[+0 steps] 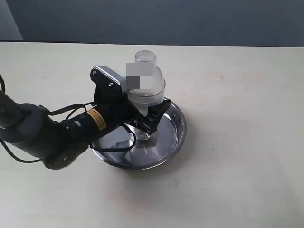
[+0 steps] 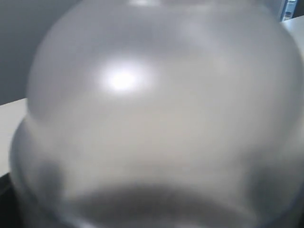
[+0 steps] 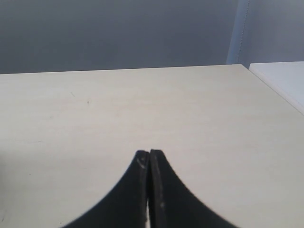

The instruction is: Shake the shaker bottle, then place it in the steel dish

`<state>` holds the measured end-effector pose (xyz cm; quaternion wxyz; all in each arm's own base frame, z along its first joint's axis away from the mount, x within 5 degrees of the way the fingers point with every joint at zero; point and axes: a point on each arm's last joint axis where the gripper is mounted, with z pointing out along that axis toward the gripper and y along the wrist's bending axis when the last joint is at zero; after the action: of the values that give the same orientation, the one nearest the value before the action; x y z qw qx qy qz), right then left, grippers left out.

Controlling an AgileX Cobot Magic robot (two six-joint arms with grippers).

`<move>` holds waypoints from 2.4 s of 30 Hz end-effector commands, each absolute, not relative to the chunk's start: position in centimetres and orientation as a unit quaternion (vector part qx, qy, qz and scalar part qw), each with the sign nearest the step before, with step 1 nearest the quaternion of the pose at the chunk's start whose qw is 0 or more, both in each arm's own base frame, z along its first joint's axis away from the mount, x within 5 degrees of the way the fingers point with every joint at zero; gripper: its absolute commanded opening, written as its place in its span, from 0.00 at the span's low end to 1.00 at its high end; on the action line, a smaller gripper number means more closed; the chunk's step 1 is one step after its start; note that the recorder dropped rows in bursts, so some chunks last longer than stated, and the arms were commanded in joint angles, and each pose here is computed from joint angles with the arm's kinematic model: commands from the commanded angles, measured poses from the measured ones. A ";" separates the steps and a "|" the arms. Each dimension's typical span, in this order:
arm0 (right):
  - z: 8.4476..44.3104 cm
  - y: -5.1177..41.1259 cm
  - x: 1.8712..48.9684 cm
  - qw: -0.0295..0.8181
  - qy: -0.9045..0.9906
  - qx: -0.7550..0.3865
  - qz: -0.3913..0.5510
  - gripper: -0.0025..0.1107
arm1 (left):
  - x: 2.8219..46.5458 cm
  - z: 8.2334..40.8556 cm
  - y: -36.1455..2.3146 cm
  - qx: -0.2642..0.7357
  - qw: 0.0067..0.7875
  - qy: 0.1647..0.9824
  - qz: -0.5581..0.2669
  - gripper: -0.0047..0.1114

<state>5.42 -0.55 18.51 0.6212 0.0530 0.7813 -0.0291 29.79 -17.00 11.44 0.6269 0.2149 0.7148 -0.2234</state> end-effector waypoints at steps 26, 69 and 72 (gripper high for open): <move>18.6 -0.6 5.4 0.626 0.778 0.052 -0.033 0.01 | 25.7 27.8 -11.3 0.214 0.647 0.720 -0.130 0.33; 18.6 -0.6 5.4 0.626 0.778 0.051 -0.033 0.01 | 6.6 18.6 -1.3 0.004 0.598 0.794 -0.112 0.04; 18.6 -0.6 5.4 0.626 0.778 0.051 -0.033 0.01 | 6.5 18.4 -1.3 0.010 0.590 0.801 -0.100 0.04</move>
<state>5.42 -0.55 18.51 0.6212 0.0530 0.7813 -0.0291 6.61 -1.33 18.70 0.5962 0.0064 0.7954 -0.1093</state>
